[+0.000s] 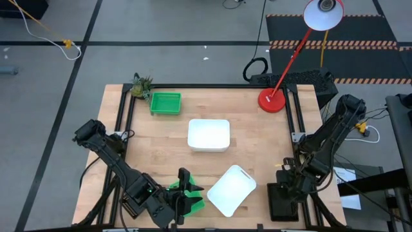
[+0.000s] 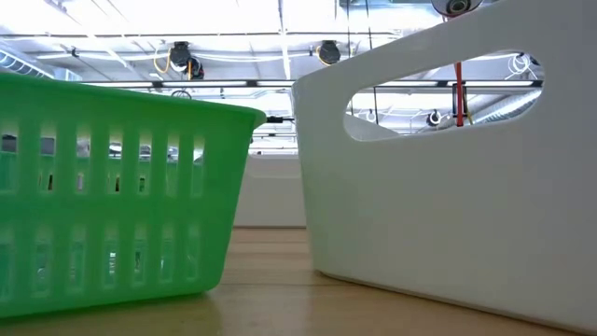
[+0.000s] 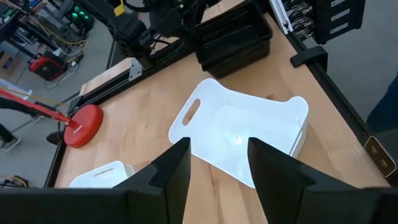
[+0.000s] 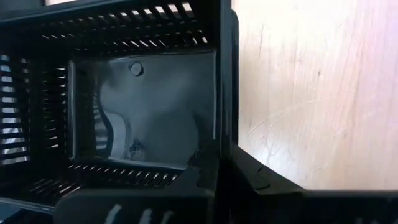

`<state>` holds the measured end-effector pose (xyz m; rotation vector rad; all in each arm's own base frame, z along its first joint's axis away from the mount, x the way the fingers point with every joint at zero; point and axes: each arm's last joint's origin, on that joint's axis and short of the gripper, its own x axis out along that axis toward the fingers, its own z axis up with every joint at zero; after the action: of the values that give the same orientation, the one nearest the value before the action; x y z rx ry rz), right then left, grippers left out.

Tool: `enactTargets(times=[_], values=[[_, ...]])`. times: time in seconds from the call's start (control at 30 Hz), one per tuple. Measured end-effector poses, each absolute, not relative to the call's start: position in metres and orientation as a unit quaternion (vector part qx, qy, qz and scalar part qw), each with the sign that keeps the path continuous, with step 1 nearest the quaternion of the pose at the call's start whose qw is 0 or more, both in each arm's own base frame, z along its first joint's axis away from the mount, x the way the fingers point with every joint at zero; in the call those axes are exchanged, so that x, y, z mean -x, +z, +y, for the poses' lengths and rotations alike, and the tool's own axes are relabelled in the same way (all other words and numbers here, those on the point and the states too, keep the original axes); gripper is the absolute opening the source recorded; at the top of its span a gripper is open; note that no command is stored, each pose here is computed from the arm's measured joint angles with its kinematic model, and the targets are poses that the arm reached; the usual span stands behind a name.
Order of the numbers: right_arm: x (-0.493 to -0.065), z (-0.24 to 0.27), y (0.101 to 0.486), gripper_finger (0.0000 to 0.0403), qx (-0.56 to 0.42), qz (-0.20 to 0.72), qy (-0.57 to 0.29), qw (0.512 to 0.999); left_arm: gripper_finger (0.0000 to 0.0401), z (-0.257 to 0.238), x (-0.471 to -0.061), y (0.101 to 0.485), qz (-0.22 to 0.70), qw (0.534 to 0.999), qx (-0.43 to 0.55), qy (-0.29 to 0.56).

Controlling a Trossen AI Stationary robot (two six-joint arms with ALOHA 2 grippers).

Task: Stack baskets by color
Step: Stack the top left black bin on top of the bottom right black bin, then stack the bottom white bin on top of the top white bins

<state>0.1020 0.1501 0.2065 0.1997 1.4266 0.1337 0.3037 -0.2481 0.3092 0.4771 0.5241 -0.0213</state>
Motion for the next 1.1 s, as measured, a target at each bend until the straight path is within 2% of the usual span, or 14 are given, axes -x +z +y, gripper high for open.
enactTargets(times=[0.47, 0.73, 0.9, 1.1], values=[[-0.101, 0.150, 0.208, 0.0089, -0.104, 0.644, 0.046, 0.757, 0.0161, -0.247, -0.305, 0.309, 0.258, 0.937, -0.234, -0.016], [-0.099, 0.141, 0.227, 0.0100, -0.160, 0.617, 0.050, 0.769, 0.0161, -0.247, -0.305, 0.309, 0.262, 0.937, -0.230, -0.028], [-0.103, 0.132, 0.245, 0.0100, -0.185, 0.564, 0.037, 0.804, 0.0161, -0.241, -0.310, 0.309, 0.265, 0.938, -0.224, -0.018], [-0.117, 0.124, 0.270, 0.0100, -0.137, 0.485, 0.035, 0.863, 0.0161, -0.223, -0.327, 0.305, 0.286, 0.938, -0.194, -0.041]])
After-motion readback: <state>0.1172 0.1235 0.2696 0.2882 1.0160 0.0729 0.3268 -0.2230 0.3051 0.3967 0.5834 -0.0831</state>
